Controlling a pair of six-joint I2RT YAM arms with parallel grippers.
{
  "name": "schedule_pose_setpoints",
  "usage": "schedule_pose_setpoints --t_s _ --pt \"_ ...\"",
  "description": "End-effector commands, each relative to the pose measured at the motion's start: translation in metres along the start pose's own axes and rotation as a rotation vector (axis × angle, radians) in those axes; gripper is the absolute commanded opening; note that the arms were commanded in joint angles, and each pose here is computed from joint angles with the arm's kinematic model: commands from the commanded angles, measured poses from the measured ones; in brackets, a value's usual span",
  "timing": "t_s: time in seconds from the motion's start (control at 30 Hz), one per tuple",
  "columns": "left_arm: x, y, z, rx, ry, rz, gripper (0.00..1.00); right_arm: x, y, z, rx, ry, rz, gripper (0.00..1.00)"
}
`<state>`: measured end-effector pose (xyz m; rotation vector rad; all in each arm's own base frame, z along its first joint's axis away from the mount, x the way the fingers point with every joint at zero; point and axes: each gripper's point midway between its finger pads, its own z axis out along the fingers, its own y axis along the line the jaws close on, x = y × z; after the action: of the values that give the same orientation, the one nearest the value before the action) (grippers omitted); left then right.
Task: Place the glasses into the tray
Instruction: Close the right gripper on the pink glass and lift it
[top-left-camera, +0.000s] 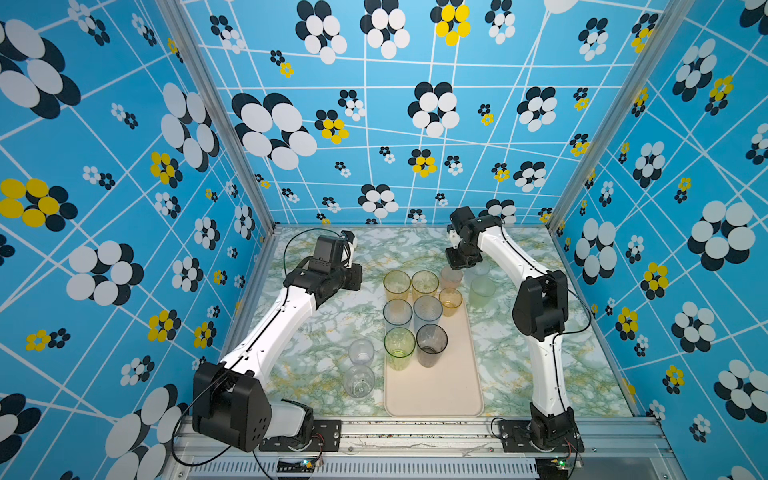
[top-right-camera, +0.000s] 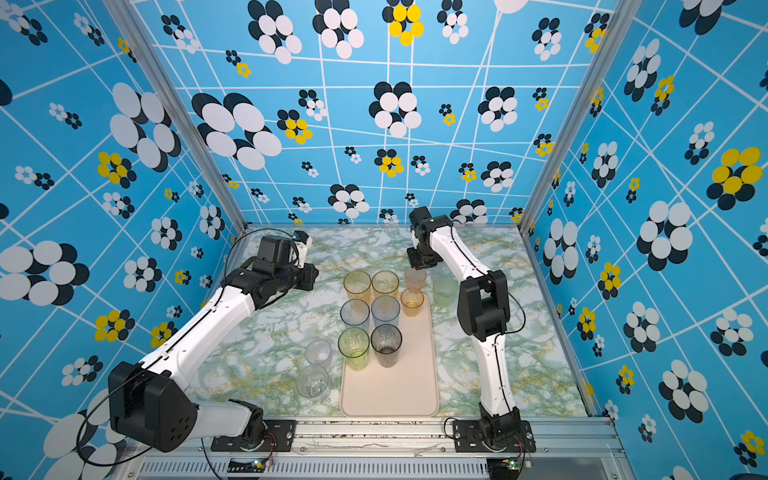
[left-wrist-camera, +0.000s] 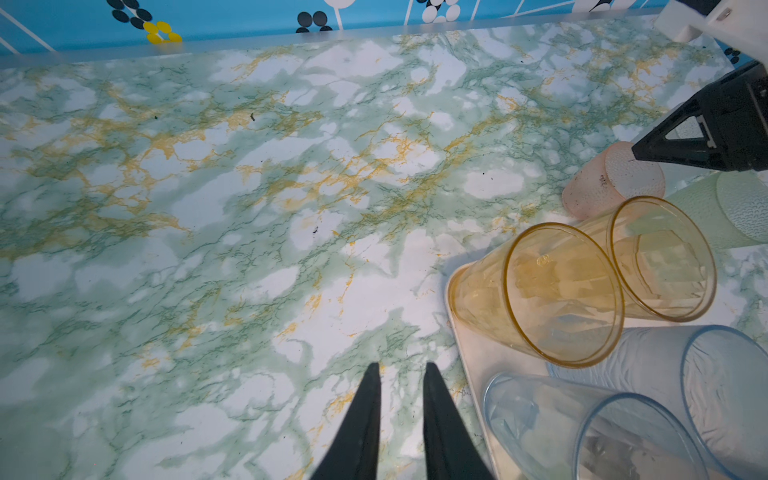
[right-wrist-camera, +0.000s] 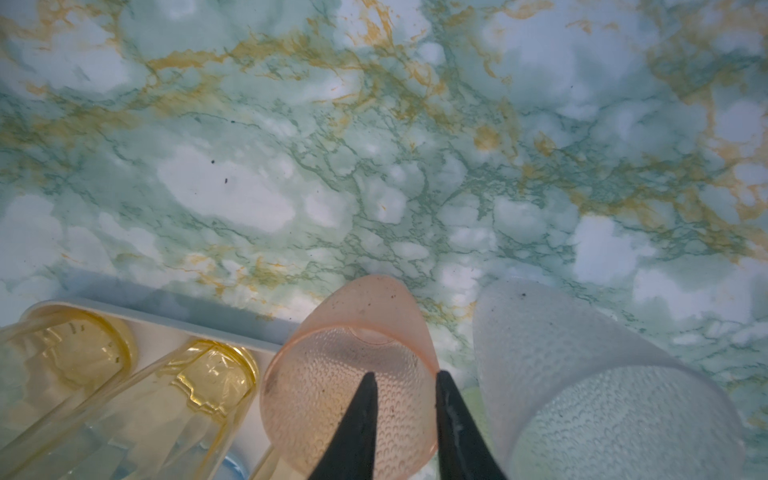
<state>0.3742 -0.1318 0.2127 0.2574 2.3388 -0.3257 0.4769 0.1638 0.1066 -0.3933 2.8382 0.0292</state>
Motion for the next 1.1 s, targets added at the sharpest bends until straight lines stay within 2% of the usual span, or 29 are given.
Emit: schedule_pose_setpoints --t_s 0.0,0.37,0.57,0.83,1.07 --pt "-0.005 0.004 -0.007 -0.008 -0.010 0.009 0.21 0.002 -0.007 0.003 0.012 0.026 -0.003 0.27" --pt "-0.005 0.004 -0.007 -0.010 -0.011 0.009 0.22 0.007 -0.007 0.014 0.006 0.056 -0.004 0.27" --pt "-0.004 0.006 -0.007 -0.014 -0.009 0.006 0.21 0.009 -0.003 0.014 -0.020 0.061 -0.004 0.20" --pt "-0.004 0.007 -0.008 -0.016 -0.008 0.007 0.21 0.014 -0.001 0.020 -0.028 0.084 -0.007 0.17" --pt "-0.005 0.008 -0.010 -0.020 -0.013 0.007 0.22 0.010 -0.001 0.017 -0.026 0.065 -0.002 0.04"
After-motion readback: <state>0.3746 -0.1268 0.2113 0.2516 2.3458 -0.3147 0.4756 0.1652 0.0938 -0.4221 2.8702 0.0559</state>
